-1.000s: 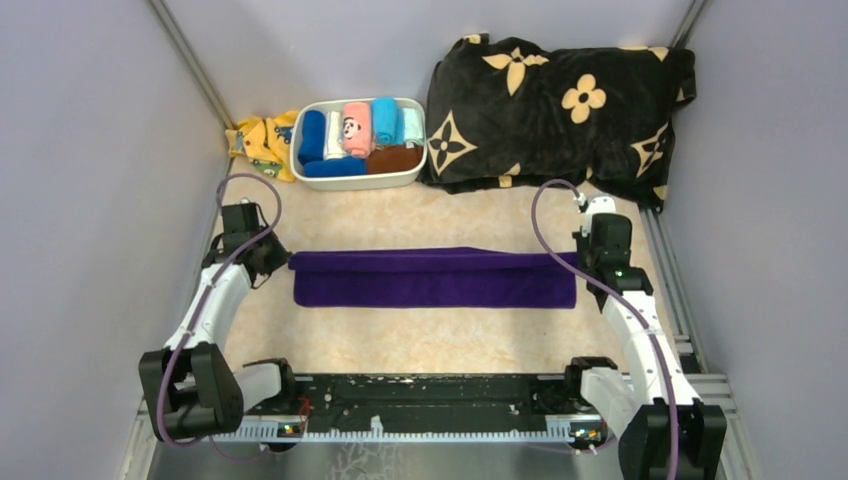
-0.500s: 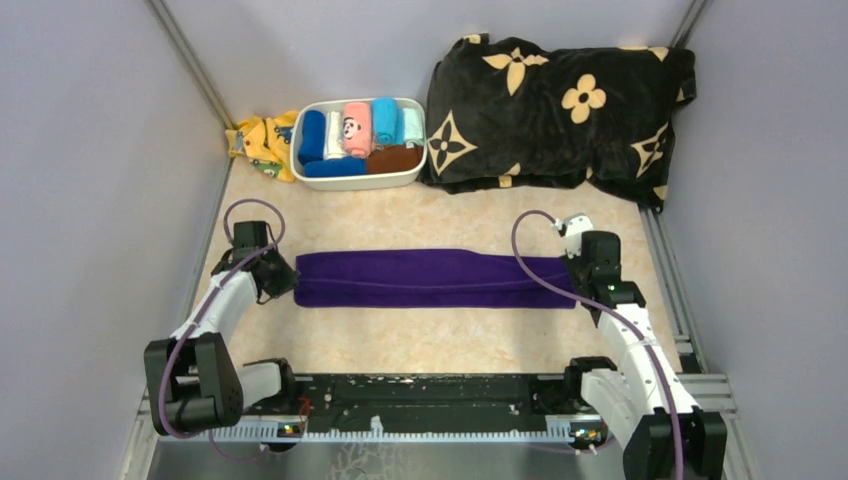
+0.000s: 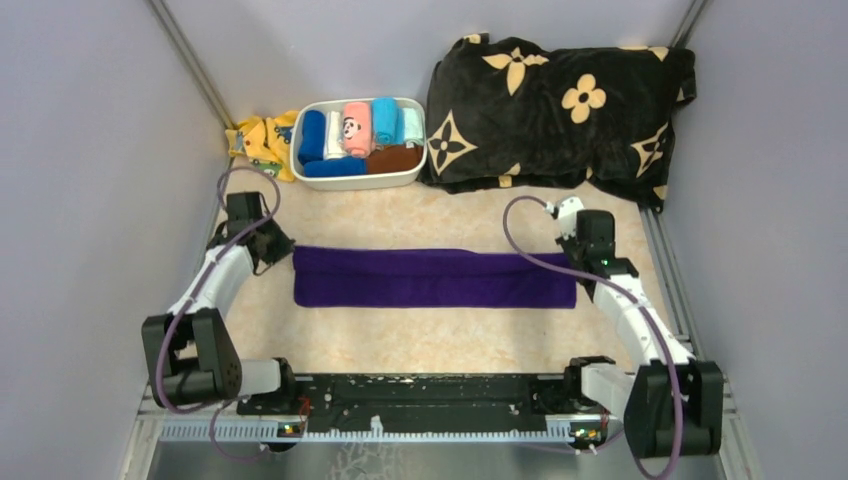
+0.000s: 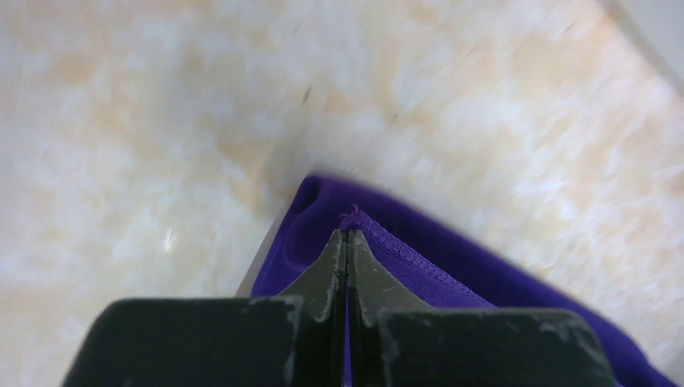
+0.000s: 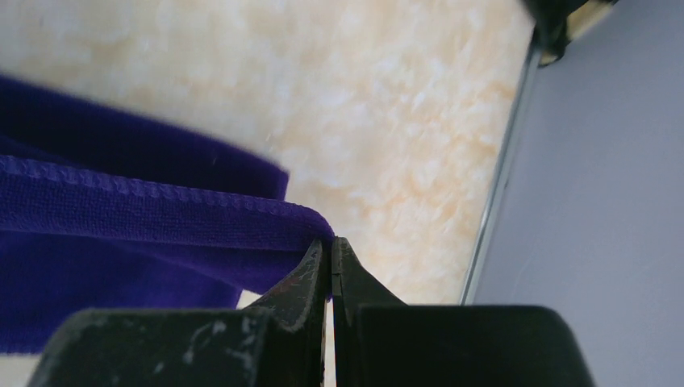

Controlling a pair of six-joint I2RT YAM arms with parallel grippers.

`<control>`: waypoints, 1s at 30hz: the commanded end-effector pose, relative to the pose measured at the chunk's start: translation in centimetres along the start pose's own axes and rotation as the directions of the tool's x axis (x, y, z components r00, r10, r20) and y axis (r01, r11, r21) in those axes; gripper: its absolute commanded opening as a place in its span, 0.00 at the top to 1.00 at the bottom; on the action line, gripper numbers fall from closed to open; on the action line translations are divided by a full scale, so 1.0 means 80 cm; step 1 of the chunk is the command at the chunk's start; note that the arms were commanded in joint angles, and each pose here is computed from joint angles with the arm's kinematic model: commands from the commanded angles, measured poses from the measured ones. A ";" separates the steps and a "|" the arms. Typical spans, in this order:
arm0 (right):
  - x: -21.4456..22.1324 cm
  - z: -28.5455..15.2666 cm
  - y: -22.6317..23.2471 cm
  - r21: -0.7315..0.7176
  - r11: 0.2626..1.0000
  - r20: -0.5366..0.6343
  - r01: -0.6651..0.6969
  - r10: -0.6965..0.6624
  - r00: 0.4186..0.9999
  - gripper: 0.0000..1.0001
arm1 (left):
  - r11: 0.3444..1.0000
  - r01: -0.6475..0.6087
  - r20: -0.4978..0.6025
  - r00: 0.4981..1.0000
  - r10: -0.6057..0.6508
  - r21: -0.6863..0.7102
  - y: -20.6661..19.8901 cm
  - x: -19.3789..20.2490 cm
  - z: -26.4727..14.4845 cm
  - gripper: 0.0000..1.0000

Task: Roll the towels
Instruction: Fold the towel at the center of the board.

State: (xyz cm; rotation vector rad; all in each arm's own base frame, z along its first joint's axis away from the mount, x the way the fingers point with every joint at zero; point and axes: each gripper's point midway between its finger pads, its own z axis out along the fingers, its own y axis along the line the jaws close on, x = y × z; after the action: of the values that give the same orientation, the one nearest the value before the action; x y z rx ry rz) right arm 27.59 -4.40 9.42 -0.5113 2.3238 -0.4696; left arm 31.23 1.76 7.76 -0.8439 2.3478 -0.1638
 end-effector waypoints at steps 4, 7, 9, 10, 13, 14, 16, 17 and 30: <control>-0.113 0.030 -0.071 0.115 0.993 0.183 -0.032 0.010 0.983 1.00 | 0.994 -0.067 0.145 0.988 0.054 0.082 -0.058 -0.100 0.023 1.00; -0.132 0.047 -0.081 0.120 0.992 0.208 -0.041 0.015 0.978 1.00 | 0.991 -0.086 0.181 0.981 0.067 0.101 -0.072 -0.122 0.038 1.00; -0.140 0.062 -0.085 0.118 0.992 0.211 -0.036 0.010 0.977 1.00 | 0.991 -0.095 0.181 0.980 0.077 0.092 -0.075 -0.130 0.050 1.00; -0.144 0.067 -0.087 0.119 0.992 0.212 -0.035 0.009 0.977 1.00 | 0.991 -0.099 0.184 0.980 0.081 0.094 -0.078 -0.134 0.054 1.00; -0.159 0.078 -0.095 0.127 0.992 0.222 -0.024 -0.005 0.975 1.00 | 0.988 -0.122 0.190 0.976 0.101 0.100 -0.083 -0.142 0.067 1.00; -0.164 0.082 -0.098 0.131 0.991 0.226 -0.023 -0.008 0.974 1.00 | 0.986 -0.129 0.194 0.975 0.108 0.102 -0.085 -0.144 0.071 1.00; -0.176 0.086 -0.104 0.139 0.990 0.245 -0.023 -0.012 0.969 1.00 | 0.985 -0.138 0.195 0.974 0.116 0.103 -0.087 -0.148 0.077 1.00; -0.181 0.089 -0.105 0.139 0.990 0.251 -0.022 -0.014 0.968 1.00 | 0.984 -0.141 0.198 0.973 0.118 0.107 -0.089 -0.150 0.079 1.00; -0.182 0.103 -0.099 0.112 0.993 0.230 0.025 -0.050 0.972 1.00 | 0.984 -0.168 0.237 0.960 0.151 0.055 -0.084 -0.172 0.079 1.00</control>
State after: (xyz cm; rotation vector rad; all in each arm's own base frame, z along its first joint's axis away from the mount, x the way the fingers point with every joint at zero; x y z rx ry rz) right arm 44.01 -4.63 13.47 -0.5455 2.1230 -0.4655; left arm 45.83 3.44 9.97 -0.6155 2.2321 -0.1679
